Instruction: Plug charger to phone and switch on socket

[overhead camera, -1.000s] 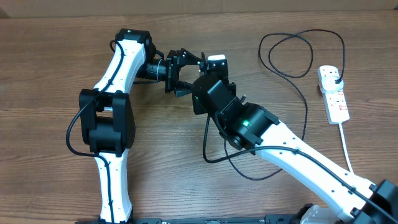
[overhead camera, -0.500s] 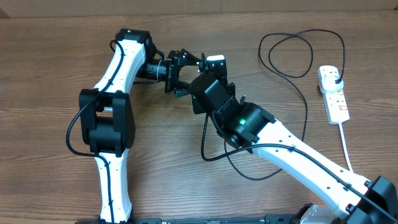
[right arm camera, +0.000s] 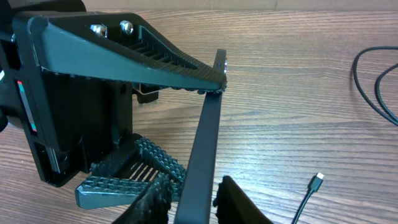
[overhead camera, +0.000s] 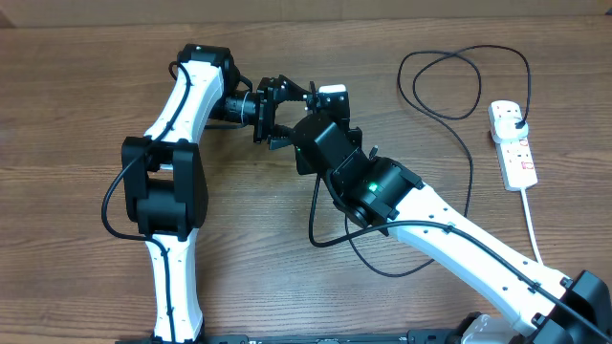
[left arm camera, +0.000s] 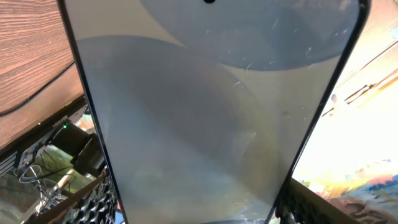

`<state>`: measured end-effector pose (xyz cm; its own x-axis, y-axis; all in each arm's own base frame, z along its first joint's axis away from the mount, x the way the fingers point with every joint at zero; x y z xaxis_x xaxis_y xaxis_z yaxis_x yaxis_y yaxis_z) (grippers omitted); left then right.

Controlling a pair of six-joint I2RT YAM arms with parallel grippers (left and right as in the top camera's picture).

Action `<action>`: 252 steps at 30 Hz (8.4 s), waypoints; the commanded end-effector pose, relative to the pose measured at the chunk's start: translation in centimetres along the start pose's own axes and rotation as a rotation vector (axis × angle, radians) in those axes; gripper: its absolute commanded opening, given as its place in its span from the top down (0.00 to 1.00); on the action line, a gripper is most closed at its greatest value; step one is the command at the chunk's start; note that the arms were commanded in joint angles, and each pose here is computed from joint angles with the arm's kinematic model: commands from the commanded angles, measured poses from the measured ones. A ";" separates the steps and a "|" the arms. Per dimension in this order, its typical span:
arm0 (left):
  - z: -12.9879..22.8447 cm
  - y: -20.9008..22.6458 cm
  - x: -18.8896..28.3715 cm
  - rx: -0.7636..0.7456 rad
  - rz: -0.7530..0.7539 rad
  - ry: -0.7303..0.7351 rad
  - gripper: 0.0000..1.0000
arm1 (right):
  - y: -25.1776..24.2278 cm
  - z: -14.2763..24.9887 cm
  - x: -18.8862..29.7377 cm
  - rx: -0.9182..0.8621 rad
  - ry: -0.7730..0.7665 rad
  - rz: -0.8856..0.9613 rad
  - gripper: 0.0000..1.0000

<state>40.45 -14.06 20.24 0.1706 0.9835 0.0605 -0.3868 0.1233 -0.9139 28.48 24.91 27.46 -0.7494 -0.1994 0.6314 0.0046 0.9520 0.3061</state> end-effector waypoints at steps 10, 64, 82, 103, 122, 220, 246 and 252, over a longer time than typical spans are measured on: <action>-0.1 -0.8 0.0 -0.020 0.034 -0.001 0.39 | 0.5 -0.8 0.5 -0.030 -0.028 -0.010 0.83; -0.3 -1.0 0.0 0.055 0.059 0.001 0.22 | 0.1 -1.7 0.4 -1.594 -0.103 -0.056 0.95; -0.3 -1.0 0.0 0.139 0.064 0.004 0.51 | 0.3 -1.4 0.4 -1.590 -0.061 -0.050 0.96; -0.3 -1.0 0.0 0.155 0.066 0.004 0.67 | 0.5 -1.2 0.4 -1.590 -0.027 -0.051 0.95; -0.3 -1.0 0.0 0.155 0.063 0.004 0.96 | 0.7 -1.4 0.4 -1.492 -0.014 -0.068 0.41; 6.4 -9.3 4.6 -0.856 -0.976 -0.381 0.96 | -14.3 -3.8 -3.2 -0.417 0.708 0.306 0.00; 6.5 -9.2 4.6 -0.849 -0.977 -0.377 0.96 | -14.5 -1.2 -7.7 -0.606 0.485 0.407 0.34; 6.5 -9.2 4.6 -0.849 -0.977 -0.377 0.96 | -14.5 -0.2 -9.1 -0.563 0.504 0.376 0.34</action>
<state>38.94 -9.55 30.94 -0.2478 0.5195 0.8178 0.4462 0.8104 -0.3796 35.18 12.58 18.11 -0.2529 -0.0999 0.9623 0.6507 0.7185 0.2456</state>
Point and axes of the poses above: each gripper's point midway between its finger pads, its own x axis back along the fingers, its own y axis along the line the jaws close on, z = x × y, the point moved 9 cm from there along x, back along the fingers, and after that the axes turned 14 degrees about -x, right-handed, at the moved point
